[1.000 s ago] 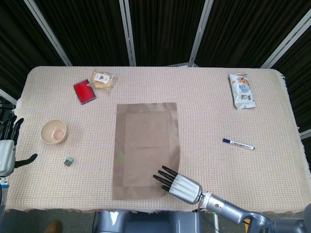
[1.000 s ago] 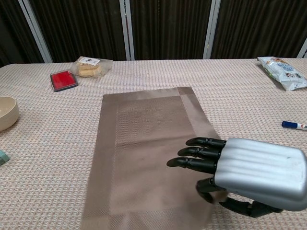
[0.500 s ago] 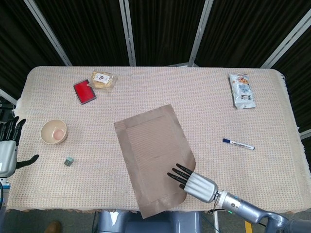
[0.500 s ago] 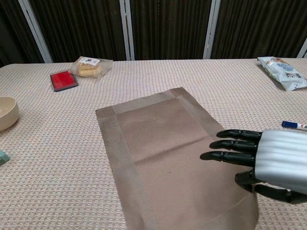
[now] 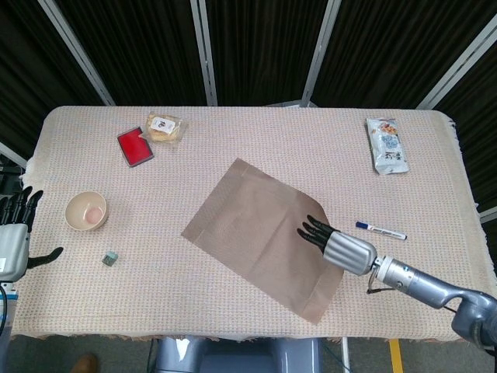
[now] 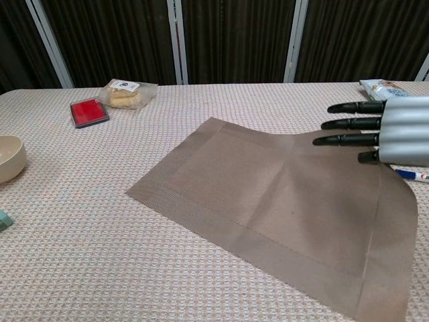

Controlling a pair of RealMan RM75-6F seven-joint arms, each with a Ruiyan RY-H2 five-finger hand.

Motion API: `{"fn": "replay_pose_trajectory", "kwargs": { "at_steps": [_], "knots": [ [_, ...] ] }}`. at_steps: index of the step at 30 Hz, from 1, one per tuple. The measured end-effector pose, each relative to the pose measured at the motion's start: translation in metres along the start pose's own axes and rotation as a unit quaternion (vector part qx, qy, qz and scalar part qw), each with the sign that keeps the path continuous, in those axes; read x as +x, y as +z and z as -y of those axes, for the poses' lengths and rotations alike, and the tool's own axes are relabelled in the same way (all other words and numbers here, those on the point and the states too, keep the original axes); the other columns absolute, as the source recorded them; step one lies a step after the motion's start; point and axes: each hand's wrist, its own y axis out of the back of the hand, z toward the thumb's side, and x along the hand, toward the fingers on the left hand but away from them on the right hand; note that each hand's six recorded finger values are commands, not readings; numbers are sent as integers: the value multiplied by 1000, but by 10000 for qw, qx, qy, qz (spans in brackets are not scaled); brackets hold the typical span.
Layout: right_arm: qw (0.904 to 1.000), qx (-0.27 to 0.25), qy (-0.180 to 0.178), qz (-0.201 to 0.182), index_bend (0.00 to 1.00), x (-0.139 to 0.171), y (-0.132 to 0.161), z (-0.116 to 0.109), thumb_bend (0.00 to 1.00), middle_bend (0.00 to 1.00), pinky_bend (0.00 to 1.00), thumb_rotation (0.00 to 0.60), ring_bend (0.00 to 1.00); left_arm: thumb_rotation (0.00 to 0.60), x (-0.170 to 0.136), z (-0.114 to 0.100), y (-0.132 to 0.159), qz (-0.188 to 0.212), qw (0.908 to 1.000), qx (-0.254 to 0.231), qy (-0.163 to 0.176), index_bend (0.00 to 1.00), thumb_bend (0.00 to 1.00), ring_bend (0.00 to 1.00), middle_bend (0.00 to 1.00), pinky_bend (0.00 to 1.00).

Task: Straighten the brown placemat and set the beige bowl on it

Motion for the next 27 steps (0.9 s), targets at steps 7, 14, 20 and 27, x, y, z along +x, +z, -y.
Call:
{"fn": "replay_pose_trajectory", "kwargs": {
  "at_steps": [7, 14, 20, 27],
  "knots": [
    [9957, 896, 196, -102, 327, -19, -32, 24, 269, 0, 0, 600, 0, 600, 1, 1, -4, -65, 10000, 10, -31, 0, 0, 0, 0, 0],
    [9923, 1204, 238, 183, 0, -34, -56, 35, 3, 0, 0, 600, 0, 600, 3, 4, -8, -117, 9999, 57, -71, 0, 0, 0, 0, 0],
    [9909, 581, -118, 1207, 0, -33, -78, 23, 0, 0, 0, 600, 0, 600, 6, 10, -9, -70, 9997, 133, -186, 0, 0, 0, 0, 0],
    [9525, -1539, -518, 2577, 0, 7, -86, 10, 0, 0, 0, 600, 0, 600, 12, 18, 14, 744, 9967, 287, -146, 0, 0, 0, 0, 0]
  ]
}}
